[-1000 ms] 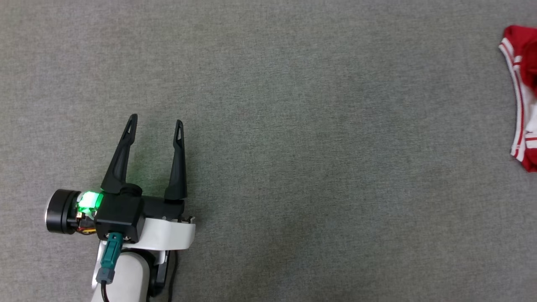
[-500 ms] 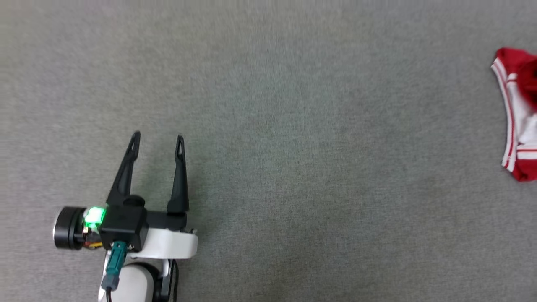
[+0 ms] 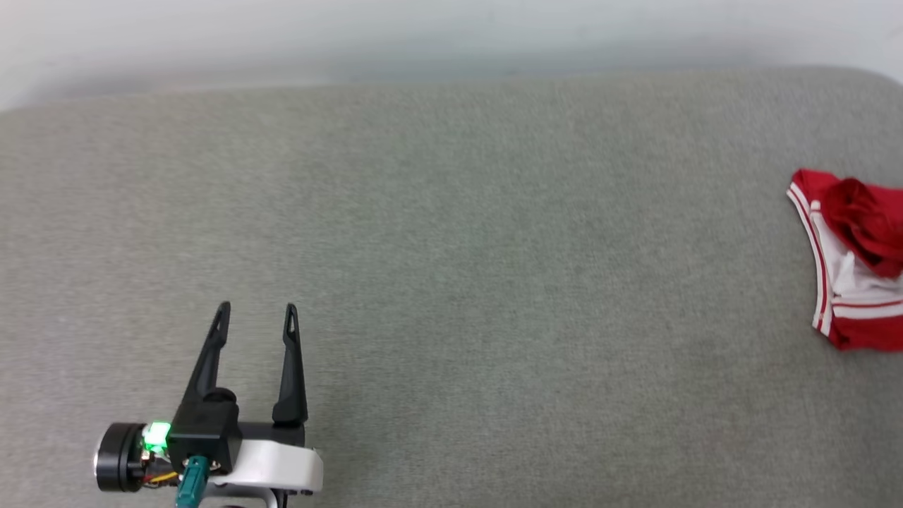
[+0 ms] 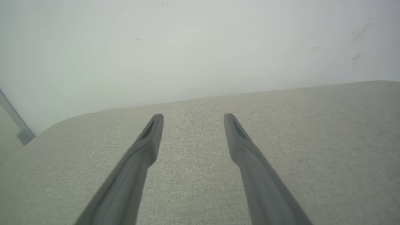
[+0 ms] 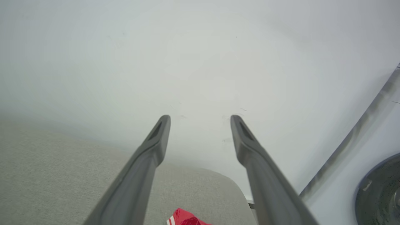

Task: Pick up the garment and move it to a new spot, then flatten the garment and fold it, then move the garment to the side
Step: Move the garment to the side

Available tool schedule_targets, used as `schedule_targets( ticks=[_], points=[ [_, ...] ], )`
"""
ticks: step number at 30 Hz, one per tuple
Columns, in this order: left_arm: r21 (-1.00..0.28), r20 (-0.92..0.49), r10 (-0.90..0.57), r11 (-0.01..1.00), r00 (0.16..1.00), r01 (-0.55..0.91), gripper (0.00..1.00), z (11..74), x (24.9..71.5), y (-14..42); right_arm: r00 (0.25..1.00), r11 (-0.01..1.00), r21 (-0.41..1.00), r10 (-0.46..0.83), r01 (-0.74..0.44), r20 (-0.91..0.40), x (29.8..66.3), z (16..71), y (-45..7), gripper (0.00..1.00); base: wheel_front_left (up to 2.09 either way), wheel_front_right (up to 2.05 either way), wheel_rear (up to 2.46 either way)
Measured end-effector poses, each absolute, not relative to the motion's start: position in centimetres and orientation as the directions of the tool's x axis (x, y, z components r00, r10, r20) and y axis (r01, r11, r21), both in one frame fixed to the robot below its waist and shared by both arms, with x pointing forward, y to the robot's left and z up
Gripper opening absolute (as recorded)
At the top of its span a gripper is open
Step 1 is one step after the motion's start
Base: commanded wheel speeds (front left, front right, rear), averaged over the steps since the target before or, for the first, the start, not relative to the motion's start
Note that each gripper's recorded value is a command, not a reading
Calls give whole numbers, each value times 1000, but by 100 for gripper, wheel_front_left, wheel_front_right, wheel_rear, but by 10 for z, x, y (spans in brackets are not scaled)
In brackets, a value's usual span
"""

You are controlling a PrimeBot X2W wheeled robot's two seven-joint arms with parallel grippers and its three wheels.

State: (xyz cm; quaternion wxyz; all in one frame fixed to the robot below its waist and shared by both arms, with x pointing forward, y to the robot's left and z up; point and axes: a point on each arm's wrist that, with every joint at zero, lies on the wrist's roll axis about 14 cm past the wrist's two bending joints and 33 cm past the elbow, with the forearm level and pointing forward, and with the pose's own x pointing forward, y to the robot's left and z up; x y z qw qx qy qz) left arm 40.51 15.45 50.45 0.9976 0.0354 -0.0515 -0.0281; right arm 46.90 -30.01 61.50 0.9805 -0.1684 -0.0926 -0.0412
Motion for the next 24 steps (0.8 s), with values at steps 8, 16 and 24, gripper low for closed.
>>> schedule_targets(
  ticks=[8, 16, 24],
  points=[
    [71, 110, 5, 997, 994, -13, 100, 513, 373, 177, 942, 975, -218, 120, -51, 313, 433, 609, -211, 100, 0, 0, 0],
    [65, 106, 57, 996, 993, -64, 100, 514, 344, 193, 956, 983, -113, 169, -145, 238, 396, 570, -170, 100, 0, 0, 0],
    [34, 111, 56, 998, 992, -60, 100, 516, 329, 193, 979, 992, -28, 125, -122, 162, 363, 538, -172, 100, 0, 0, 0]
  ],
)
